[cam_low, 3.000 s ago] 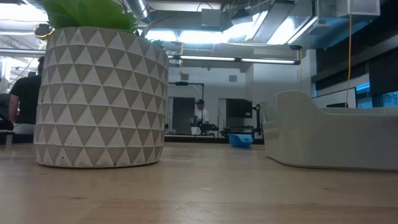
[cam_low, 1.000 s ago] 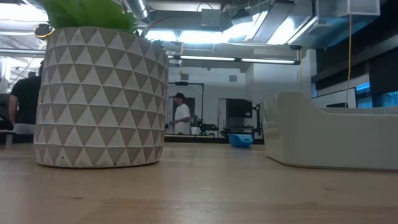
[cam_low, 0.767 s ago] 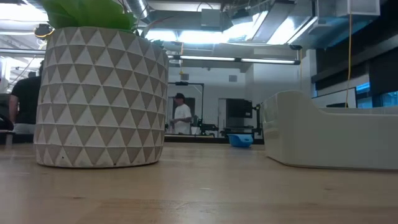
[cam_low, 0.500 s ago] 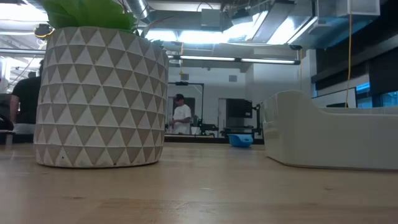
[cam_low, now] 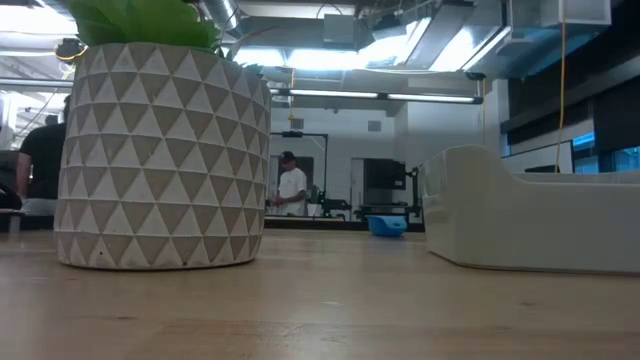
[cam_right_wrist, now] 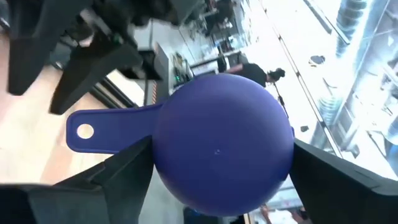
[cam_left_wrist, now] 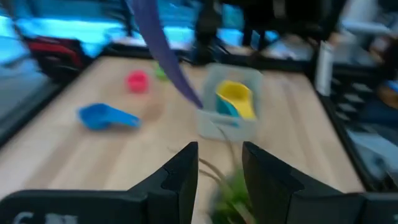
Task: Nest measuring cups in basket
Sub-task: Stack the violet measuring cup on top of the yellow measuring cup in the grey bin
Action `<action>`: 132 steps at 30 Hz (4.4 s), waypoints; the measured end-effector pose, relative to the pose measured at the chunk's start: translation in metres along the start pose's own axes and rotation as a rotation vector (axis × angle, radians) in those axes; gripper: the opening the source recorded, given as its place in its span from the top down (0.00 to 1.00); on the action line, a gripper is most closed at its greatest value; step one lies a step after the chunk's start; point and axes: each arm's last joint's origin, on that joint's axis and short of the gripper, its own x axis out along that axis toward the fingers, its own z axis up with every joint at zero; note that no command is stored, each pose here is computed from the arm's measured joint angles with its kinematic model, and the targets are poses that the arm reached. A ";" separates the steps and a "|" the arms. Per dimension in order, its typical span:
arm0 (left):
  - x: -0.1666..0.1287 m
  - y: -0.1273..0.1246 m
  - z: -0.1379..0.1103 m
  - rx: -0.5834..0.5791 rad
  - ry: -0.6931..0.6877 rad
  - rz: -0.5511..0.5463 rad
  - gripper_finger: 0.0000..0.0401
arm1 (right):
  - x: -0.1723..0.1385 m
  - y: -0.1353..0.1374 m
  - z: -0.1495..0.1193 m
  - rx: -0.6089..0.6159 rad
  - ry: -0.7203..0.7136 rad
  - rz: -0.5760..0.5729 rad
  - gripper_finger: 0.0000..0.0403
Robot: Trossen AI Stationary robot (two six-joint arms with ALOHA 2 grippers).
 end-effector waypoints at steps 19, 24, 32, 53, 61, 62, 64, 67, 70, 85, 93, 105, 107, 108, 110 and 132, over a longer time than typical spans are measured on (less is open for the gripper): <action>-0.001 0.008 0.013 -0.085 -0.173 0.271 0.71 | 0.020 -0.008 -0.016 -0.013 0.009 0.003 0.16; 0.001 0.011 0.016 -0.105 -0.192 0.286 0.71 | 0.020 -0.008 -0.014 -0.004 -0.029 0.013 0.16; 0.005 0.016 0.017 -0.109 -0.190 0.314 0.73 | 0.022 -0.010 -0.014 0.009 -0.058 0.014 0.16; 0.005 0.017 0.017 -0.116 -0.192 0.316 0.99 | 0.025 -0.011 -0.017 0.010 -0.059 0.013 0.13; 0.005 0.017 0.017 -0.114 -0.192 0.315 0.99 | 0.025 -0.011 -0.017 0.009 -0.058 0.014 0.12; 0.005 0.017 0.017 -0.114 -0.192 0.314 0.99 | 0.025 -0.011 -0.017 0.009 -0.058 0.014 0.12; 0.005 0.017 0.017 -0.114 -0.191 0.314 0.99 | 0.025 -0.011 -0.017 0.008 -0.058 0.014 0.11; 0.005 0.017 0.018 -0.118 -0.199 0.318 0.99 | 0.026 -0.016 -0.017 0.060 -0.042 -0.029 0.08; 0.005 0.017 0.019 -0.118 -0.202 0.330 0.99 | 0.028 -0.017 -0.019 0.074 -0.017 -0.042 0.06; 0.005 0.019 0.017 -0.109 -0.204 0.394 1.00 | 0.022 -0.011 -0.017 0.032 0.014 -0.018 0.06; 0.004 0.020 0.017 -0.107 -0.207 0.424 1.00 | 0.015 -0.007 -0.017 -0.023 0.077 -0.002 0.06; 0.006 0.020 0.016 -0.003 -0.193 0.513 1.00 | -0.051 -0.070 -0.063 0.428 0.071 0.350 0.06; 0.008 0.020 0.015 0.052 -0.178 0.562 1.00 | -0.057 -0.080 -0.076 0.554 0.095 0.439 0.06; 0.011 0.020 0.014 0.082 -0.168 0.583 1.00 | -0.059 -0.084 -0.083 0.603 0.110 0.477 0.06; 0.018 0.020 0.012 0.144 -0.141 0.618 1.00 | -0.062 -0.091 -0.093 0.698 0.140 0.536 0.06; 0.101 -0.003 -0.031 0.841 0.170 0.705 0.99 | -0.013 -0.098 -0.145 1.279 0.399 0.737 0.06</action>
